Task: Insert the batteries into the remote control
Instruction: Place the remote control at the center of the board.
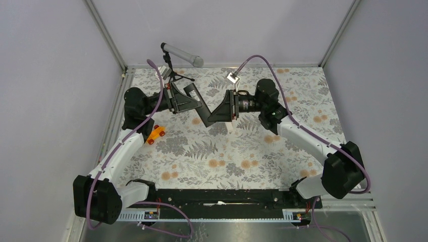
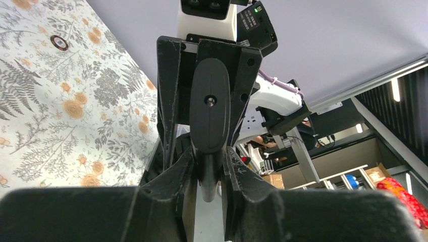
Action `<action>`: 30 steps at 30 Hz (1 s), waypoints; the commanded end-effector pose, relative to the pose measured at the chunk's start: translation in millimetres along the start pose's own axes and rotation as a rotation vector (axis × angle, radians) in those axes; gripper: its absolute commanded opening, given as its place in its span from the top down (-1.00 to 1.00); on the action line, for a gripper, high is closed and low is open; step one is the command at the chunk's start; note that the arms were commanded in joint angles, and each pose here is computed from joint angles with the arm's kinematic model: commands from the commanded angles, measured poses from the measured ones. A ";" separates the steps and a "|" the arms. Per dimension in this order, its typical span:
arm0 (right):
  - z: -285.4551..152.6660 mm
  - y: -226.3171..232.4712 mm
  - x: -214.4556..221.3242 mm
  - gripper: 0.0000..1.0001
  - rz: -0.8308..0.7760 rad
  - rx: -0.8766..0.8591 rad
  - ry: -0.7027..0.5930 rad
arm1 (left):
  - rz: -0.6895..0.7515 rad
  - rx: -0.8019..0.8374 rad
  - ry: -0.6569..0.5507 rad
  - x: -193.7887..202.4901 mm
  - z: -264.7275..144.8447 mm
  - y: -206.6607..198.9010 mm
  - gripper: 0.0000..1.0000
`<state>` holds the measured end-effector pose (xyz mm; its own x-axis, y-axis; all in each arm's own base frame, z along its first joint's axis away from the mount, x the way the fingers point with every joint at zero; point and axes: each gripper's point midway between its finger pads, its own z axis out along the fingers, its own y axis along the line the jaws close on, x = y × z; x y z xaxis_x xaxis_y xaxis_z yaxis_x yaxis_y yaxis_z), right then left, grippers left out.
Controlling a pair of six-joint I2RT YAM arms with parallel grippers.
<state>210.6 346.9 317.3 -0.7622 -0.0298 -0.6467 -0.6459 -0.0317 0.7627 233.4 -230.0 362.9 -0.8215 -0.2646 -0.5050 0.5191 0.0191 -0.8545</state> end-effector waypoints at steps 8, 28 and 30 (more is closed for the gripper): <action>30.8 7.4 -25.9 0.15 -0.054 -0.081 -0.024 | 0.151 0.084 0.086 19.2 -3.9 -24.3 1.00; -64.7 -112.6 -8.5 1.00 0.057 0.726 -0.177 | 0.248 -0.487 -0.128 -0.6 -46.7 63.1 -0.98; -111.9 -156.0 10.3 1.00 0.079 0.985 -0.146 | 0.248 -0.577 -0.178 -5.2 -59.5 73.5 -0.98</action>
<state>266.8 331.1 275.5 -0.7738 0.1242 -0.6212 -0.5373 0.3907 0.7474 242.8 -202.5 308.9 -0.7049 -0.2919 -0.6464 0.5256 0.3970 -0.7524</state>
